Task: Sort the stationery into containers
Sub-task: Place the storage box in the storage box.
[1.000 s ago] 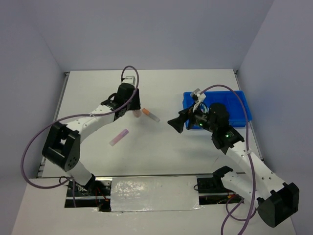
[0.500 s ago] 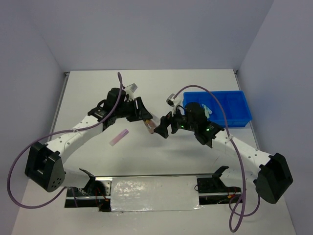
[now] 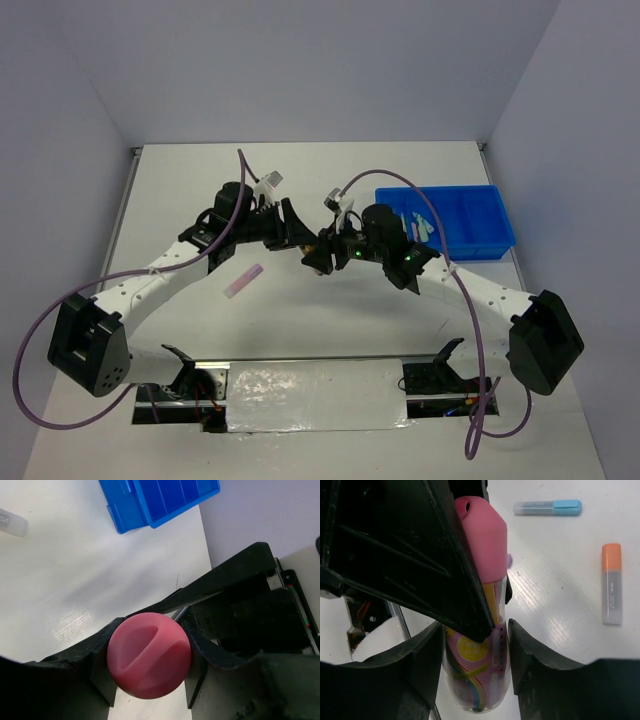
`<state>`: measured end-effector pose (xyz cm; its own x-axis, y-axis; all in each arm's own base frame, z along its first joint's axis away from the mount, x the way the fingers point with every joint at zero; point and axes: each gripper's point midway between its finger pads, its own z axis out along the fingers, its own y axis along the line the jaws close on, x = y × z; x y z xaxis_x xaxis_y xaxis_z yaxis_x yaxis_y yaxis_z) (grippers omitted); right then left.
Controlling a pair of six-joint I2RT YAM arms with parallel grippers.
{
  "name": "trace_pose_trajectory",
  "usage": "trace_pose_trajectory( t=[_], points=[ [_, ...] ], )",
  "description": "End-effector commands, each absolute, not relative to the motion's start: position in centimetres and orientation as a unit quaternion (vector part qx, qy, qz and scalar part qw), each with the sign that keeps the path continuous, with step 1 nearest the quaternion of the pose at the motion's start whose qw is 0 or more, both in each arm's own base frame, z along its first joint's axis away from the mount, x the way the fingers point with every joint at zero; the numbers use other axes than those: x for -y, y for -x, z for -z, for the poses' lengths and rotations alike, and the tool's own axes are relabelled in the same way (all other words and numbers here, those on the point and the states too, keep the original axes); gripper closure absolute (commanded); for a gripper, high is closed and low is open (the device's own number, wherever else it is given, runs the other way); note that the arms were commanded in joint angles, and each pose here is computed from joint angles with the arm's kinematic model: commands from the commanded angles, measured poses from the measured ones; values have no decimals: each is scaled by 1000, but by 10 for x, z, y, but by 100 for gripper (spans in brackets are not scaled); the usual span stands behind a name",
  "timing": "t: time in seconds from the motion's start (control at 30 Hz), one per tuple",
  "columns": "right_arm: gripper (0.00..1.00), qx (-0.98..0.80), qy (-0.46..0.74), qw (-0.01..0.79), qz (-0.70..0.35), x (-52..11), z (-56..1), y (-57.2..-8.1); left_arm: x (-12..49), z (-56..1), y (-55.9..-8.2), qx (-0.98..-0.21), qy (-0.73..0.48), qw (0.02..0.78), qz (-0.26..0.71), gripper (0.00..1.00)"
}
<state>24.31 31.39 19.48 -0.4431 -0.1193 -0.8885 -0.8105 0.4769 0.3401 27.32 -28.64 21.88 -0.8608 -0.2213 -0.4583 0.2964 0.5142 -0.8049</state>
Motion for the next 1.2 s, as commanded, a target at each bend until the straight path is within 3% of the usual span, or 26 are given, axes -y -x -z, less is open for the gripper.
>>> trace_pose_trajectory(
  t=[0.0,0.03,0.07,0.27,0.43,0.6,0.77,0.9,1.03,1.17],
  points=[
    [97,-721,298,470,-412,-317,-221,-253,294,-263,-287,-802,-35,307,511,63],
    [100,-732,286,472,-400,-312,-213,-256,290,-262,-291,-810,-25,310,497,43],
    [100,-739,270,483,-384,-304,-213,-263,280,-255,-300,-828,-4,322,459,1],
    [100,-827,174,483,-230,-222,-170,-317,190,-301,-344,-853,124,435,262,1],
    [100,-889,28,457,-12,-80,-147,-370,140,-336,-302,-837,121,490,212,1],
    [100,-875,-8,458,160,8,-178,-394,128,-294,-264,-860,83,463,200,1],
    [100,-876,-53,428,217,72,-198,-418,112,-267,-236,-878,49,444,170,1],
    [100,-893,-31,372,250,85,-179,-427,106,-260,-226,-879,32,448,162,1],
    [98,-902,-20,365,230,78,-168,-430,98,-256,-223,-881,14,453,138,1],
    [83,-909,-20,344,234,79,-149,-425,83,-247,-225,-884,20,456,97,1]
  ],
)
